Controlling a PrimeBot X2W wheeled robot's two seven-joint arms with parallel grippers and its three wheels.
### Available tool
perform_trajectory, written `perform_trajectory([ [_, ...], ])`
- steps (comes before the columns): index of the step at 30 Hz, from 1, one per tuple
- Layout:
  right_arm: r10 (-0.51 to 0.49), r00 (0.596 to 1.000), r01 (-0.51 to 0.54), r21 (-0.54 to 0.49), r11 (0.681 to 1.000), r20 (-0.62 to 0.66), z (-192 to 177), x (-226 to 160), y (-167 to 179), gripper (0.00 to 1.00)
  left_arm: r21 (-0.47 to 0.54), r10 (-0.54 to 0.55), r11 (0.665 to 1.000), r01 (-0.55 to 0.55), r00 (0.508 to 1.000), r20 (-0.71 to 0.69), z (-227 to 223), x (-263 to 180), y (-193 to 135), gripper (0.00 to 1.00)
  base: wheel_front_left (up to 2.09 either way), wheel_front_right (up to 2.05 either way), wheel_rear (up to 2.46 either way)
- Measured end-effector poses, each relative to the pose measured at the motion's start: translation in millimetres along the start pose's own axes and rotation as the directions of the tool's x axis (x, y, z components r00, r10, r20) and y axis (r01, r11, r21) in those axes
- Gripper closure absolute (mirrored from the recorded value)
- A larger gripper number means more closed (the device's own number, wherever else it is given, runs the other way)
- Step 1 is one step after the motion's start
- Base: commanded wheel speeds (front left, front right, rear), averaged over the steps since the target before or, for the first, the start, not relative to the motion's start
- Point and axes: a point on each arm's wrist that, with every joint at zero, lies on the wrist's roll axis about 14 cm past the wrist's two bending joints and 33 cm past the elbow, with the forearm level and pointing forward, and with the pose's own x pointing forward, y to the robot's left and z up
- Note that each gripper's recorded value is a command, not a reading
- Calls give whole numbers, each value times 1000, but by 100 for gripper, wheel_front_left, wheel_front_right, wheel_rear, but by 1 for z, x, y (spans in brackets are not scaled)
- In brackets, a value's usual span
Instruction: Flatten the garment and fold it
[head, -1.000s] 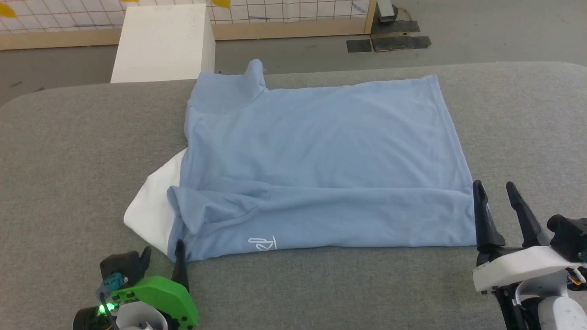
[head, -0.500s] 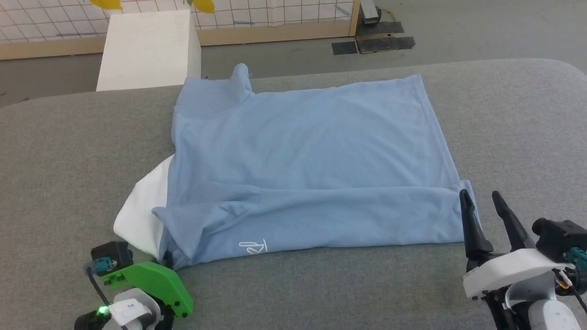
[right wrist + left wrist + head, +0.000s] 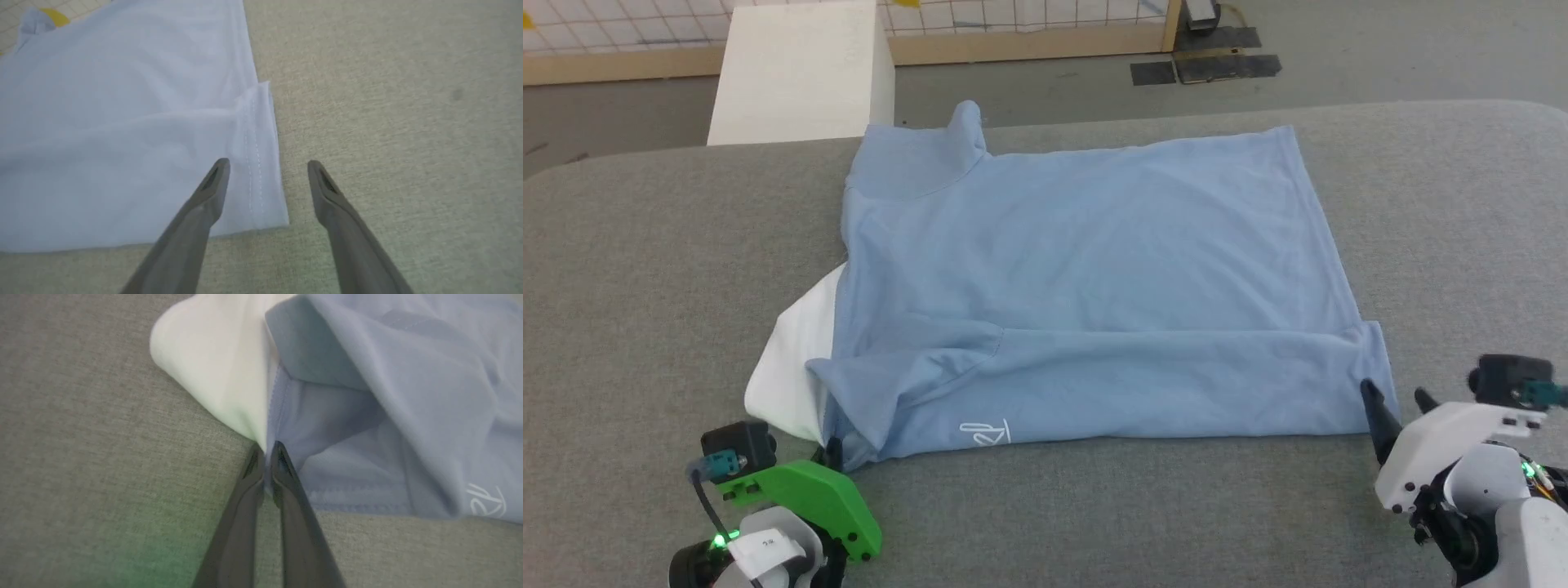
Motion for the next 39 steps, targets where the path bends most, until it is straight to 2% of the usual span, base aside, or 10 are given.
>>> perform_trajectory([
  [6, -30, 955, 17, -48, 999, -295, -33, 5, -2, 0, -10, -2, 1000, 3, 1000, 14, 1, 0, 1, 100, 0, 0, 0],
  [7, -32, 946, 14, -58, 998, -321, -33, 5, -1, 51, -10, -4, 1000, 5, 1000, 14, 0, 0, 1, 100, 0, 0, 0],
  [8, -34, 940, 13, -64, 998, -339, -33, 5, 0, 71, -10, -4, 1000, 4, 1000, 16, 1, 0, 1, 100, 0, 0, 0],
  [9, -35, 933, 11, -69, 998, -357, -33, 4, 1, 77, -10, -4, 1000, 4, 1000, 19, 1, 0, 2, 100, 0, 0, 0],
  [10, -35, 929, 9, -71, 997, -367, -32, 3, 1, 100, -8, -6, 1000, 6, 1000, 23, 1, 0, 2, 100, 0, 0, 0],
  [18, -4, 985, -1, -29, 1000, -173, 5, -16, 2, 100, 44, -14, 999, 5, 979, 203, 34, -12, 2, 100, 0, 0, 0],
  [22, -8, 991, 7, -7, 1000, -132, 9, -37, -7, 100, 58, 1, 998, -13, 979, 204, 31, -27, 5, 100, 0, 0, 0],
  [34, -71, 951, 103, 93, 990, -300, -58, -77, -47, 100, 68, 65, 996, -58, 991, -114, -50, -66, 17, 100, 0, 0, 0],
  [38, -77, 939, 120, 110, 987, -335, -83, -72, -50, 100, 64, 70, 996, -62, 989, -128, -53, -66, 18, 100, 0, 0, 0],
  [39, -78, 941, 121, 113, 986, -329, -85, -70, -50, 100, 60, 71, 996, -64, 989, -130, -53, -66, 18, 95, 0, 0, 0],
])
